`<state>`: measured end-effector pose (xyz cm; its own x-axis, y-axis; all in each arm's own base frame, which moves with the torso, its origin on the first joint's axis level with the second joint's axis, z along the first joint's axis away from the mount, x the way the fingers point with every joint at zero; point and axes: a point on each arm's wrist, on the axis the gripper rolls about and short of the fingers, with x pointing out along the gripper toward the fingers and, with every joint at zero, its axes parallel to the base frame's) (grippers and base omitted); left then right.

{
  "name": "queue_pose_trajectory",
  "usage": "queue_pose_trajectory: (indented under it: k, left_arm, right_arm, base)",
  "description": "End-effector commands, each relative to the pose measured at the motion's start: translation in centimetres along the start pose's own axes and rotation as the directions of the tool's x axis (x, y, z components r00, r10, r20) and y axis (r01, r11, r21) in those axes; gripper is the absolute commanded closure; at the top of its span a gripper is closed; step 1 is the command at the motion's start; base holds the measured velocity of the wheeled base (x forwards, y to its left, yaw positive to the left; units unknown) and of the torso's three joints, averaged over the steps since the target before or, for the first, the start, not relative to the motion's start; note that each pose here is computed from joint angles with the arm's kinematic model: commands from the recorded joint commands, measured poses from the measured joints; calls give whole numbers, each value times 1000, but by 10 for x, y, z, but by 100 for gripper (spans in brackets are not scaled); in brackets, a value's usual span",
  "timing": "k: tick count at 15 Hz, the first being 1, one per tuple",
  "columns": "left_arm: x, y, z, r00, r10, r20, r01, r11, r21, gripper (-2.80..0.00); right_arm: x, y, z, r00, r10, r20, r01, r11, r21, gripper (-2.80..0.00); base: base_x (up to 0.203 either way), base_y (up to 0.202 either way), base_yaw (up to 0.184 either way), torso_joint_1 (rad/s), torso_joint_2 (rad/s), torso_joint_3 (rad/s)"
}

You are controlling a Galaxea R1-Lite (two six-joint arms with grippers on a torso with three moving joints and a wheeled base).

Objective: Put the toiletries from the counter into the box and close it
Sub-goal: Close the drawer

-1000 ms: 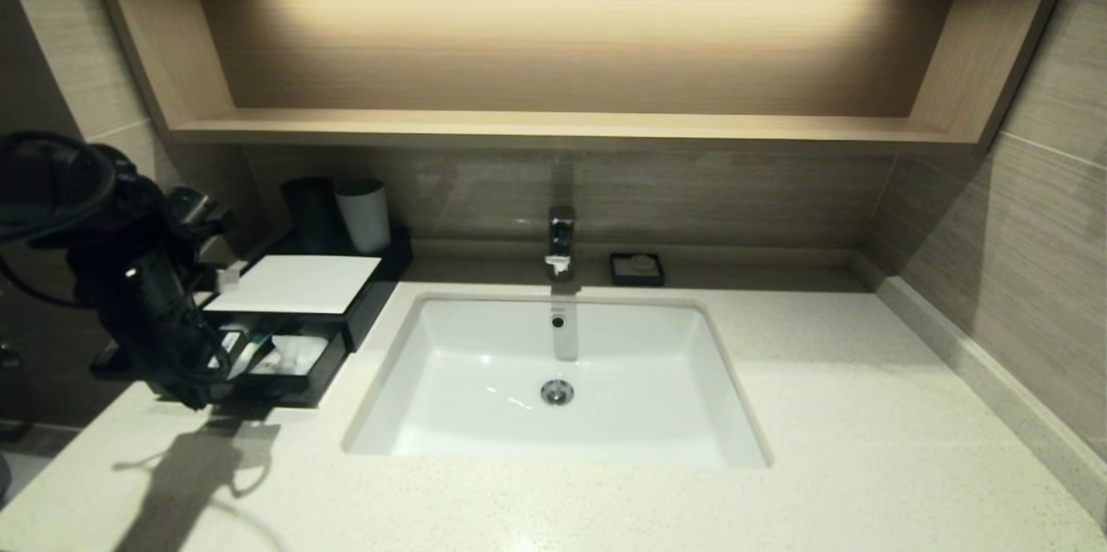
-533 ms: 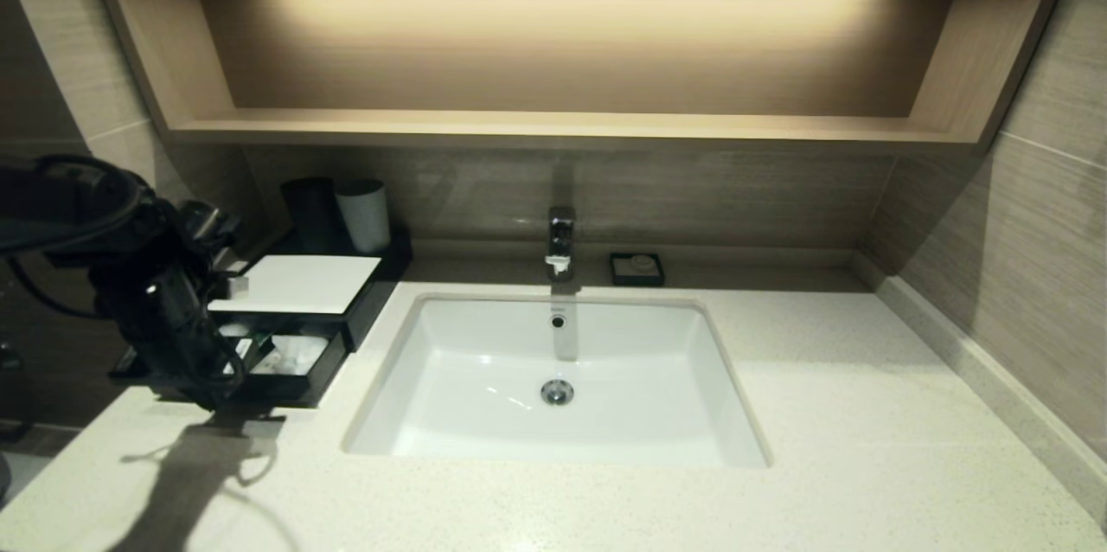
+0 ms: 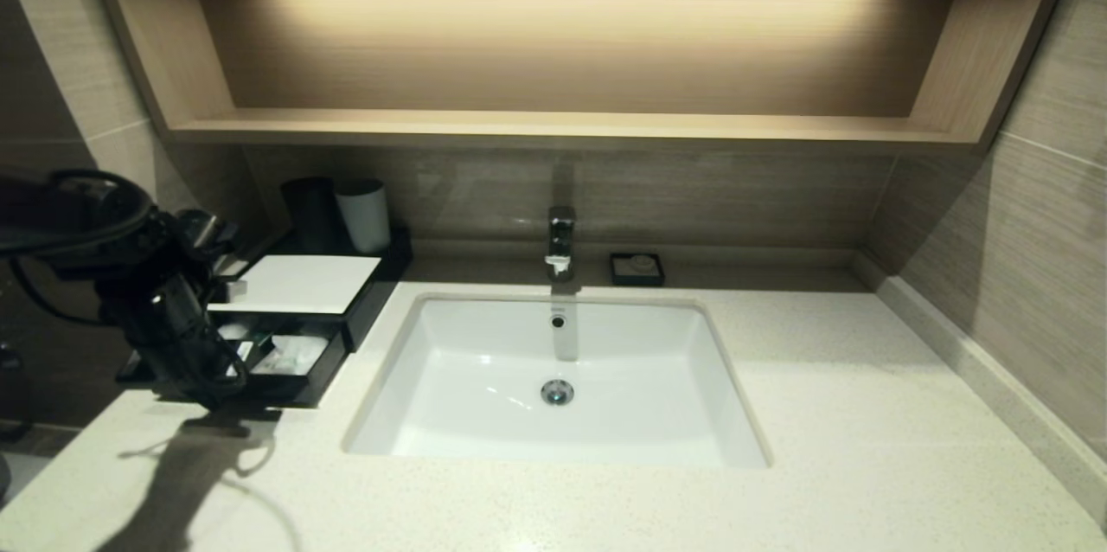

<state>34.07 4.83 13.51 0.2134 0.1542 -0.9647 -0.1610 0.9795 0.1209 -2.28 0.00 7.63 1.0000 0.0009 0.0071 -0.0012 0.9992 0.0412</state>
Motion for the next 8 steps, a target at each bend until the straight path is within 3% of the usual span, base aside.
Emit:
queue_pose_trajectory:
  k: [1,8]
  left_arm:
    - [7,1,0,1000,2,16,-2,1000,-8,0]
    - [14,1,3,1000,3,20,-2,1000,-10,0]
  right_arm:
    - [0,0,0,1000,1,-1,-1,1000,0,0]
    - [0,0,0,1000,1,-1,-1,1000,0,0]
  base:
    - [0,0,0,0,0,0]
    - [0,0,0,0,0,0]
